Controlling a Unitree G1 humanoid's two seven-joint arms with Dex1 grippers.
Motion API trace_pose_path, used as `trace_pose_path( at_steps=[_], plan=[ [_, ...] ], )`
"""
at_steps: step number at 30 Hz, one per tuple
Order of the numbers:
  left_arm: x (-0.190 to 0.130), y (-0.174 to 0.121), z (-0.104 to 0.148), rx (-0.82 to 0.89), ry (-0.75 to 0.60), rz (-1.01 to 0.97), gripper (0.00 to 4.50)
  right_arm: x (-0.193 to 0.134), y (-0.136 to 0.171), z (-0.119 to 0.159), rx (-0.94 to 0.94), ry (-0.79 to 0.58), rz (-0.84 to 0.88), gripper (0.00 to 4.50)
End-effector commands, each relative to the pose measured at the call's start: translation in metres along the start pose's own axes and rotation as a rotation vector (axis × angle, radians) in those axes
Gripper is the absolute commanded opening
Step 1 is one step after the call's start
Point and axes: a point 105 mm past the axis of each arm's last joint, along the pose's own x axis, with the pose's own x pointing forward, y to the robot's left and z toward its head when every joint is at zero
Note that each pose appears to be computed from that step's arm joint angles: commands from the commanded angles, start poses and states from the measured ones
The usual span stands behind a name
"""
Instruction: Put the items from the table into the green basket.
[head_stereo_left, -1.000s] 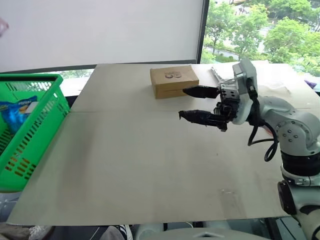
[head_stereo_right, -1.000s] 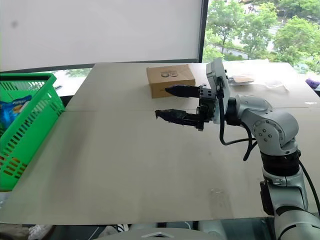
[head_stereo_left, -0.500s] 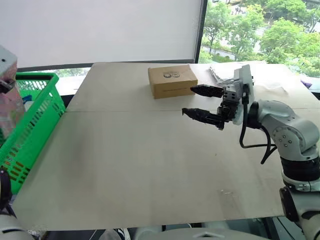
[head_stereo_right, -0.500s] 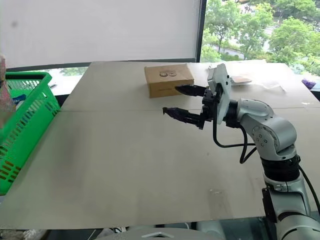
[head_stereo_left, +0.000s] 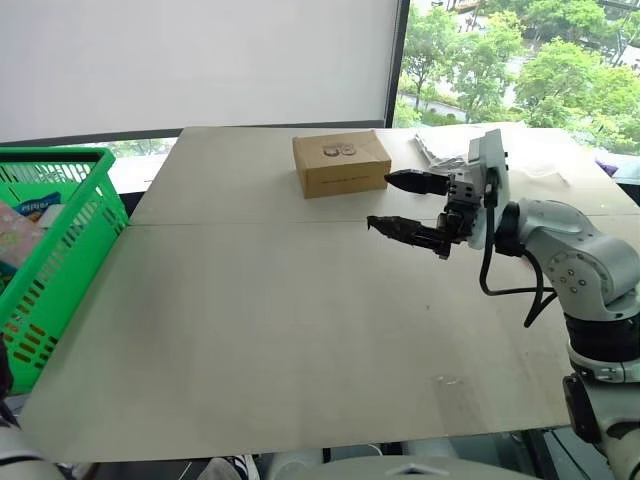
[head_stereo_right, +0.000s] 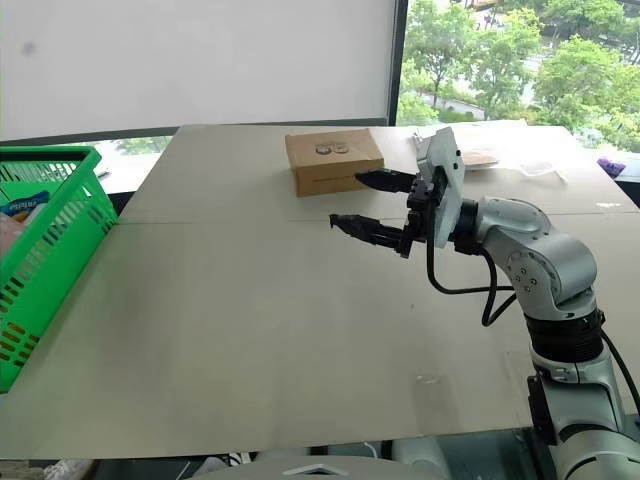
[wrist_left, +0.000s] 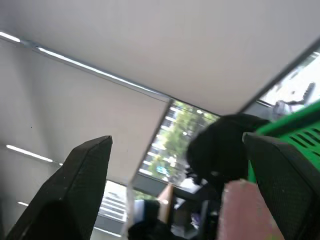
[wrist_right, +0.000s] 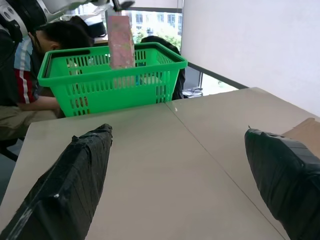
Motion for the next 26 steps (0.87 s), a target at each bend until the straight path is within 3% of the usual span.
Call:
trace_pose_path(
  at_steps=[1,4,6,9,12,15,17,20,26],
  plan=[
    [-0.001,-0.007,0.059,-0.455,-0.263,-0.086,4.43,-0.006,-0.005,0.011,-0.041,-0.016,-0.034,4.5],
    [-0.025,-0.045,0.118,-0.685,-0.509,-0.386,4.43,-0.012,-0.007,0.005,-0.031,0.002,-0.06,4.5],
    [-0.069,-0.084,0.155,-0.819,-0.682,-0.694,4.43,-0.022,-0.009,-0.006,-0.017,0.039,-0.099,4.5],
    [-0.136,-0.146,0.174,-0.984,-0.718,-1.051,4.43,-0.043,-0.019,-0.027,0.016,0.121,-0.211,4.5],
    [-0.223,-0.224,0.164,-1.003,-0.575,-1.356,4.43,-0.082,-0.036,-0.064,-0.012,0.242,-0.403,4.5],
    [-0.267,-0.252,0.15,-0.982,-0.501,-1.431,4.43,-0.11,-0.037,-0.094,-0.016,0.294,-0.488,4.5],
    [-0.279,-0.269,0.133,-0.979,-0.424,-1.444,4.43,-0.125,-0.025,-0.114,0.007,0.302,-0.488,4.5],
    [-0.296,-0.287,0.112,-0.947,-0.37,-1.466,4.43,-0.145,-0.011,-0.146,-0.036,0.415,-0.484,4.5],
    [-0.31,-0.293,0.109,-0.974,-0.348,-1.472,4.43,-0.153,-0.011,-0.163,0.007,0.39,-0.492,4.5]
  ],
)
